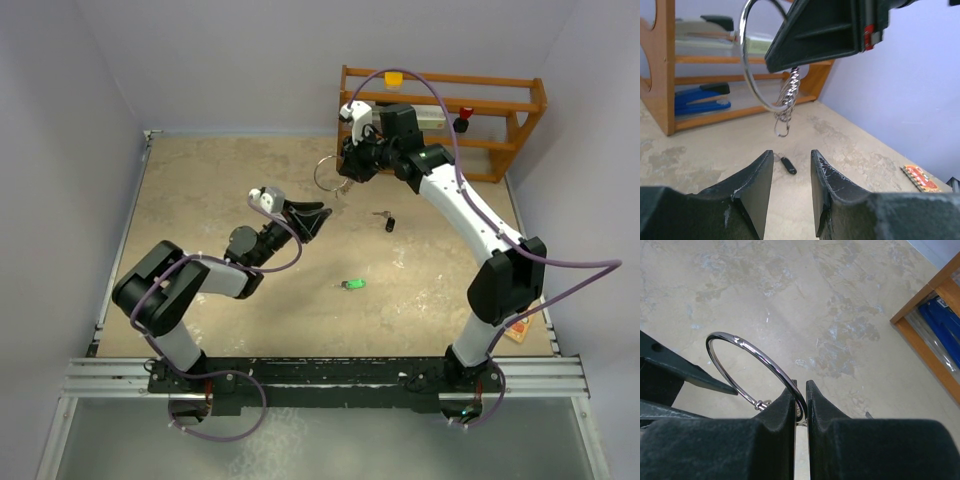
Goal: Put the keys on the keyring
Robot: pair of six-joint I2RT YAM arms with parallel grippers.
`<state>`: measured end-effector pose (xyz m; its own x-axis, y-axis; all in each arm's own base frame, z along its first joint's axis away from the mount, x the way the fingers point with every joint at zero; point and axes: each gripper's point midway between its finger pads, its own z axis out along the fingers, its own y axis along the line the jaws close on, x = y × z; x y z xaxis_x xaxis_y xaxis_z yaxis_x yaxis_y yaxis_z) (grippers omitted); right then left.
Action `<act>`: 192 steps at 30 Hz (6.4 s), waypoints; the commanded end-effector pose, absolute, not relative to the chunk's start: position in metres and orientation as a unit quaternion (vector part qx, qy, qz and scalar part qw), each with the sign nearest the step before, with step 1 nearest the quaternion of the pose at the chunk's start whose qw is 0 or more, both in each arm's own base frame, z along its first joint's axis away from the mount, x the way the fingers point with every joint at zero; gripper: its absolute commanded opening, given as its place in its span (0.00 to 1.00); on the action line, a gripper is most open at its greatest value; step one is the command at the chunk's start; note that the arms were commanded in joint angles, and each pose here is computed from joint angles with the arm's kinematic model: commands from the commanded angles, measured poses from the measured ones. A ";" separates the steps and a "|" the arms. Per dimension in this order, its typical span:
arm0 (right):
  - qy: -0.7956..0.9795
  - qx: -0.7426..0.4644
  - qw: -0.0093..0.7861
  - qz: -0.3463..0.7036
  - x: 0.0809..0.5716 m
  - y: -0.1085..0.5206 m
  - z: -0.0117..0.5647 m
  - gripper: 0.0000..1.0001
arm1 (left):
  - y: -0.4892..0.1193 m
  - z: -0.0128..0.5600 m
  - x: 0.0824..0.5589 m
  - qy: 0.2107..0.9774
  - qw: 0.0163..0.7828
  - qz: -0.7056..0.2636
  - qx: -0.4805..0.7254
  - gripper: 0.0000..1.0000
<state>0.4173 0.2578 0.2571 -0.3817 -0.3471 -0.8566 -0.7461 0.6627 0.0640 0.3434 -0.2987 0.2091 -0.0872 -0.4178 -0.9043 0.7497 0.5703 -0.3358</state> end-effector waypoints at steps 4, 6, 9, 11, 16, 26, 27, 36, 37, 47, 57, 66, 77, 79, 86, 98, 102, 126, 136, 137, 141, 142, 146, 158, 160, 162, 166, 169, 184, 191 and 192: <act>0.768 -0.361 0.474 0.235 0.408 0.260 0.291 0.00 | -0.301 0.249 0.333 0.511 0.701 -0.470 0.166 0.33; 0.766 -0.363 0.474 0.239 0.407 0.261 0.292 0.00 | -0.303 0.248 0.334 0.509 0.700 -0.473 0.169 0.33; 0.761 -0.367 0.476 0.246 0.404 0.263 0.295 0.00 | -0.306 0.249 0.334 0.505 0.699 -0.477 0.172 0.33; 0.757 -0.370 0.475 0.252 0.401 0.264 0.295 0.00 | -0.307 0.248 0.334 0.505 0.697 -0.478 0.174 0.33; 0.748 -0.381 0.477 0.261 0.396 0.267 0.296 0.00 | -0.308 0.248 0.335 0.501 0.700 -0.478 0.177 0.32; 0.724 -0.404 0.480 0.287 0.387 0.276 0.291 0.00 | -0.300 0.250 0.331 0.487 0.717 -0.470 0.169 0.32; 0.721 -0.407 0.480 0.290 0.385 0.277 0.291 0.00 | -0.299 0.251 0.331 0.485 0.718 -0.470 0.168 0.32; 0.712 -0.424 0.469 0.305 0.380 0.284 0.284 0.00 | -0.295 0.260 0.323 0.475 0.722 -0.474 0.170 0.31; 0.712 -0.424 0.468 0.306 0.380 0.284 0.284 0.00 | -0.295 0.261 0.322 0.474 0.722 -0.474 0.171 0.31; 0.711 -0.433 0.459 0.311 0.377 0.288 0.279 0.00 | -0.295 0.271 0.320 0.465 0.725 -0.477 0.175 0.30; 0.710 -0.437 0.456 0.312 0.376 0.290 0.277 0.00 | -0.296 0.277 0.321 0.463 0.726 -0.476 0.176 0.29; 0.709 -0.439 0.456 0.311 0.375 0.290 0.277 0.00 | -0.298 0.275 0.324 0.466 0.725 -0.476 0.176 0.27; 0.709 -0.440 0.456 0.311 0.374 0.291 0.278 0.00 | -0.300 0.276 0.326 0.465 0.725 -0.477 0.175 0.27; 0.709 -0.440 0.455 0.311 0.374 0.291 0.277 0.00 | -0.300 0.276 0.326 0.465 0.725 -0.478 0.175 0.27; 0.709 -0.440 0.455 0.311 0.374 0.290 0.278 0.00 | -0.301 0.277 0.328 0.464 0.725 -0.477 0.176 0.27; 0.707 -0.441 0.458 0.309 0.374 0.290 0.280 0.00 | -0.302 0.275 0.329 0.468 0.723 -0.477 0.177 0.25; 0.707 -0.441 0.458 0.309 0.374 0.290 0.280 0.00 | -0.303 0.273 0.330 0.470 0.722 -0.477 0.177 0.25; 0.708 -0.441 0.458 0.309 0.374 0.290 0.280 0.00 | -0.305 0.266 0.336 0.477 0.719 -0.474 0.174 0.17; 0.708 -0.440 0.458 0.307 0.375 0.289 0.279 0.00 | -0.304 0.269 0.336 0.478 0.722 -0.469 0.175 0.00; 0.709 -0.440 0.458 0.307 0.375 0.289 0.279 0.00 | -0.304 0.269 0.336 0.478 0.722 -0.469 0.175 0.00; 0.709 -0.440 0.458 0.307 0.375 0.290 0.278 0.00 | -0.303 0.270 0.336 0.481 0.721 -0.468 0.172 0.00; 0.711 -0.439 0.456 0.306 0.376 0.290 0.277 0.00 | -0.303 0.270 0.337 0.482 0.721 -0.467 0.171 0.00; 0.717 -0.435 0.449 0.310 0.377 0.291 0.273 0.00 | -0.301 0.272 0.340 0.494 0.717 -0.466 0.159 0.00; 0.741 -0.397 0.421 0.341 0.388 0.303 0.277 0.00 | -0.287 0.292 0.358 0.549 0.692 -0.465 0.062 0.00; 0.747 -0.390 0.411 0.348 0.390 0.306 0.277 0.00 | -0.285 0.296 0.361 0.557 0.687 -0.464 0.047 0.00; 0.751 -0.383 0.401 0.358 0.391 0.309 0.278 0.00 | -0.279 0.302 0.365 0.566 0.683 -0.462 0.020 0.00; 0.756 -0.374 0.391 0.369 0.393 0.313 0.280 0.00 | -0.272 0.307 0.375 0.592 0.666 -0.453 -0.030 0.00; 0.756 -0.370 0.383 0.381 0.391 0.317 0.282 0.00 | -0.269 0.308 0.379 0.607 0.654 -0.448 -0.055 0.00; 0.761 -0.369 0.349 0.403 0.394 0.326 0.279 0.00 | -0.278 0.312 0.379 0.617 0.633 -0.464 -0.050 0.00; 0.761 -0.371 0.345 0.405 0.392 0.326 0.277 0.00 | -0.284 0.311 0.378 0.620 0.633 -0.463 -0.029 0.01; 0.761 -0.372 0.344 0.406 0.392 0.327 0.276 0.00 | -0.284 0.310 0.379 0.622 0.634 -0.460 -0.025 0.01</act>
